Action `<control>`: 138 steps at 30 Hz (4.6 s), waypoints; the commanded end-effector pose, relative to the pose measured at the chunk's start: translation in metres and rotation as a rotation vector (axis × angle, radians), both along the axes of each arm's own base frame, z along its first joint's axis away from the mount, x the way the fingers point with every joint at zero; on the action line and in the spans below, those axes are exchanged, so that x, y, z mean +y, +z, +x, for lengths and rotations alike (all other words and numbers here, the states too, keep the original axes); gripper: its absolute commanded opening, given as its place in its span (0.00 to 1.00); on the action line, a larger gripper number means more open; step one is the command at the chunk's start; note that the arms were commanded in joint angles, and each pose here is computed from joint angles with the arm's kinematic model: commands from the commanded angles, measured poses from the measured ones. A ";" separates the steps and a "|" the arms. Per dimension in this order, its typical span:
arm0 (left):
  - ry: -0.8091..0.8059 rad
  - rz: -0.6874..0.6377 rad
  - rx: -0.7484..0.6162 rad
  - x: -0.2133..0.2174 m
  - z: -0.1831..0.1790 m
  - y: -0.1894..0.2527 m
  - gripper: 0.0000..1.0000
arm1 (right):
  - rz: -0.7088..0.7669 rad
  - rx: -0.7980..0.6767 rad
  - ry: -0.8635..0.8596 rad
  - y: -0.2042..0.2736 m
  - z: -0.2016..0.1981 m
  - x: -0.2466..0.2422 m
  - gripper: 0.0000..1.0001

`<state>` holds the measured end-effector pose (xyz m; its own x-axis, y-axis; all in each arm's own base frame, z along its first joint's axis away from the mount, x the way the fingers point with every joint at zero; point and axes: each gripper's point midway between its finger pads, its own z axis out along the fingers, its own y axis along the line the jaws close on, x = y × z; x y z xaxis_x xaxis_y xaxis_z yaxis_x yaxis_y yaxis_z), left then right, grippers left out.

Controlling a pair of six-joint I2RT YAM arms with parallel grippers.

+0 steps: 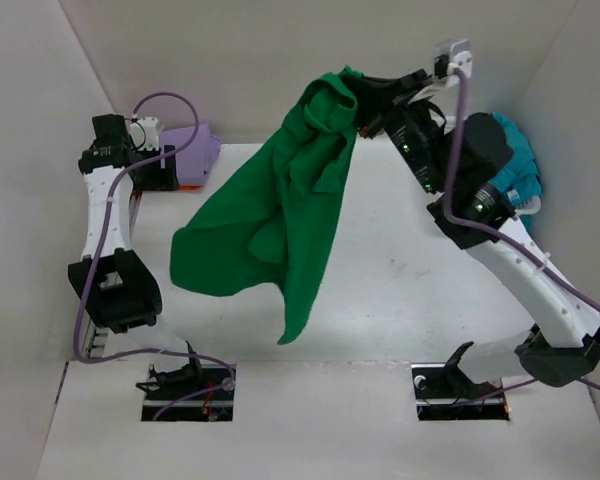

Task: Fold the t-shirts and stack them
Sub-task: Move the tshirt to the center of the board, then flatten out the tshirt

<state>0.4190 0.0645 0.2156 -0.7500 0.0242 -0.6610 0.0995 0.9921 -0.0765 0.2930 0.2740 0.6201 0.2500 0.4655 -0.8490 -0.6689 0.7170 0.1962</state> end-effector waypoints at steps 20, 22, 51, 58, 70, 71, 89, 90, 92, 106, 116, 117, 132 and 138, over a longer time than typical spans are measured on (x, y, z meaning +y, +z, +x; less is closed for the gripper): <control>-0.479 0.167 0.469 -0.089 -0.092 -0.156 0.61 | -0.354 1.040 -0.268 -0.433 0.133 -0.071 0.59; -0.533 0.182 0.492 -0.105 -0.097 -0.175 0.61 | -0.401 1.081 -0.251 -0.452 0.134 -0.057 0.60; -0.351 0.055 0.424 -0.105 -0.074 -0.192 0.00 | -0.606 1.360 -0.320 -0.582 0.167 -0.011 0.26; -0.301 0.062 0.248 -0.094 -0.034 -0.137 0.00 | -0.489 1.324 -0.225 -0.518 0.170 -0.011 0.00; -0.187 0.463 -0.366 -0.030 0.060 0.117 0.00 | -0.139 0.834 -0.204 -0.211 0.165 -0.110 0.00; -0.179 0.495 -0.401 -0.027 0.059 0.133 0.00 | -0.129 0.820 -0.200 -0.203 0.157 -0.117 0.00; -0.439 0.574 -0.028 -0.077 -0.052 -0.041 0.00 | -0.105 1.178 -0.307 -0.358 0.074 -0.184 0.00; -0.413 0.582 -0.055 -0.072 -0.047 -0.029 0.00 | -0.106 1.113 -0.301 -0.335 0.072 -0.182 0.00; -0.298 0.609 -0.147 -0.044 -0.031 0.023 0.00 | -0.117 0.957 -0.289 -0.282 0.061 -0.183 0.00; -0.055 0.630 -0.583 -0.018 -0.038 0.272 0.02 | -0.158 0.361 -0.299 -0.101 -0.039 -0.184 0.00; -0.149 0.625 -0.515 -0.042 0.090 0.196 0.04 | -0.198 0.611 -0.321 -0.188 0.131 -0.187 0.00; -0.158 0.624 -0.492 -0.044 0.106 0.180 0.04 | -0.209 0.654 -0.323 -0.204 0.152 -0.187 0.00; -0.175 0.687 -0.339 -0.034 0.186 0.057 0.64 | -0.187 0.894 -0.358 -0.291 0.266 -0.178 0.69; -0.565 0.652 -0.179 -0.063 0.045 -0.009 0.68 | -0.260 1.210 -0.432 -0.399 0.160 -0.191 0.70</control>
<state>0.5184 0.0222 0.1770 -0.5573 0.6738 -0.4851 0.4251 0.7335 0.5304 0.5004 0.0872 0.2500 -0.5821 0.3231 -0.7462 0.0433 0.9287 0.3683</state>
